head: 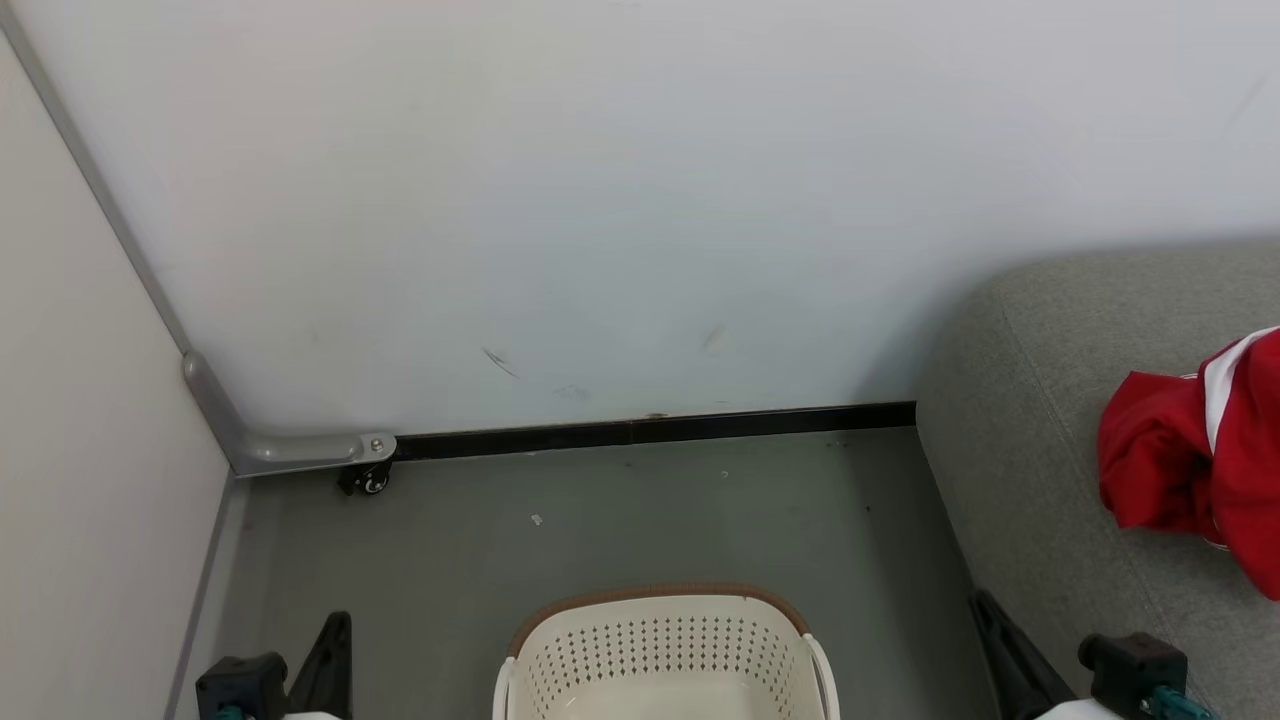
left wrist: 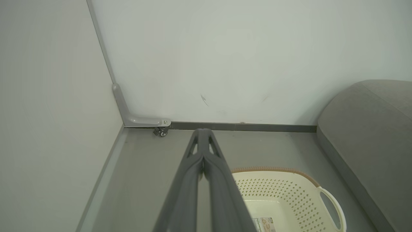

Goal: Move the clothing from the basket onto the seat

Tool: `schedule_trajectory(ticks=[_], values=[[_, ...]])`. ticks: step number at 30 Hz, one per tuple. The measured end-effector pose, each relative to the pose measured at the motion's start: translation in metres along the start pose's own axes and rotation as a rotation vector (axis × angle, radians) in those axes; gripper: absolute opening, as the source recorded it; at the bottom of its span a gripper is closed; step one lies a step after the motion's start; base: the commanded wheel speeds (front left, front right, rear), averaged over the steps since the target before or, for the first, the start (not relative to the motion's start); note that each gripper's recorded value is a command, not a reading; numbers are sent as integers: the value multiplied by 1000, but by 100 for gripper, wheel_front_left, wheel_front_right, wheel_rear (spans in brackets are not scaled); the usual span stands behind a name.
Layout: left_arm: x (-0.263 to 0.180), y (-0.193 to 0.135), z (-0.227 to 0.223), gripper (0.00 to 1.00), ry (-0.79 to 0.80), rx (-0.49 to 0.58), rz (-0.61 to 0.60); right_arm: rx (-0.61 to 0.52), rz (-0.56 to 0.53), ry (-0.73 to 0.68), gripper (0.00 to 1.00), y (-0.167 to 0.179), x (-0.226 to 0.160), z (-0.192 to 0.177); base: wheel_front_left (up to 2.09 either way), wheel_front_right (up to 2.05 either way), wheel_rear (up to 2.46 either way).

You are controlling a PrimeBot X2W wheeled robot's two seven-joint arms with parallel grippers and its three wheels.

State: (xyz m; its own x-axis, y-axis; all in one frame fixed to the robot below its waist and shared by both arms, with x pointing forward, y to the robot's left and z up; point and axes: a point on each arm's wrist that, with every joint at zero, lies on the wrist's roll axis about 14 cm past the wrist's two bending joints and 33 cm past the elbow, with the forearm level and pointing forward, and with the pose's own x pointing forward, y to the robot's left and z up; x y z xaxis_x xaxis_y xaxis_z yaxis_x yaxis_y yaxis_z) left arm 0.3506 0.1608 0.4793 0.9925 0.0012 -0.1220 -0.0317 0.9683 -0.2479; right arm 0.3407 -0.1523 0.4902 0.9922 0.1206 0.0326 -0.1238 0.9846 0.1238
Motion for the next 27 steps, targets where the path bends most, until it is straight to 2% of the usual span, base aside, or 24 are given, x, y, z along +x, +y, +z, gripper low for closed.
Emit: schedule_trajectory(ticks=[6, 19, 27], values=[[-4, 2, -12, 0, 45, -63, 16, 42, -17, 30, 0, -3, -4, -9, 0, 0, 0], [1, 6, -14, 0, 83, -235, 37, 262, -95, 50, 0, -18, 0, -13, 0, 0, 0], [5, 5, -16, 0, 106, -333, 37, 358, -123, 64, 0, -24, 1, -17, 0, 0, 0]])
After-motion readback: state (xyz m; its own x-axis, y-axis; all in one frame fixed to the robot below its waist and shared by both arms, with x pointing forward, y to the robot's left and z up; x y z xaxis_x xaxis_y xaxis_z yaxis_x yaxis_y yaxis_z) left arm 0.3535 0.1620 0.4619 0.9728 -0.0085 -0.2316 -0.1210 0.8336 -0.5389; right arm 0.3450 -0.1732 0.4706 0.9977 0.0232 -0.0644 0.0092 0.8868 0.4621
